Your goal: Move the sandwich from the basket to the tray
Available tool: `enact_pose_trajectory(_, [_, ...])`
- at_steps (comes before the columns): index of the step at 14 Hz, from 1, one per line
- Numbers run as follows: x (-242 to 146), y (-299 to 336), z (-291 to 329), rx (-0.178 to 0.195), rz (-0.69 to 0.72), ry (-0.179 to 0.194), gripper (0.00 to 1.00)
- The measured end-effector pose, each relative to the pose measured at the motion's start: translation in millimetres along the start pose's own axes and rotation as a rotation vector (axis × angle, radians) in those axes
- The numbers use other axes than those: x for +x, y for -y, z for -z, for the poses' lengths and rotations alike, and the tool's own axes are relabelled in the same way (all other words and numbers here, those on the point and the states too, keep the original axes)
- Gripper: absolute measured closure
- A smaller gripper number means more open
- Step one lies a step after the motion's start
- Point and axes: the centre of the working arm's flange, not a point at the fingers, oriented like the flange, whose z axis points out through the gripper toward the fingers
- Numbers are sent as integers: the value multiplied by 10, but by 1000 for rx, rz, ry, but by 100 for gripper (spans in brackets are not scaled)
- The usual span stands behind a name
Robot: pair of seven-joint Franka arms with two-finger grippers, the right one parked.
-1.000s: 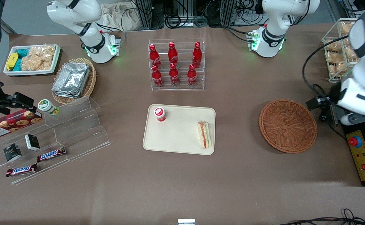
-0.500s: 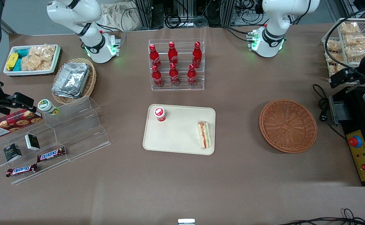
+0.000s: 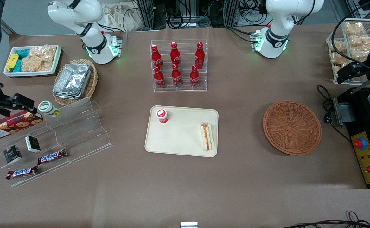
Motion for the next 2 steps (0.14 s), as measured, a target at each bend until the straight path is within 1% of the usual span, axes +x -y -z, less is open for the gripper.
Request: enact_pose_trajectory(2, [0, 0, -1, 0, -1, 0, 0])
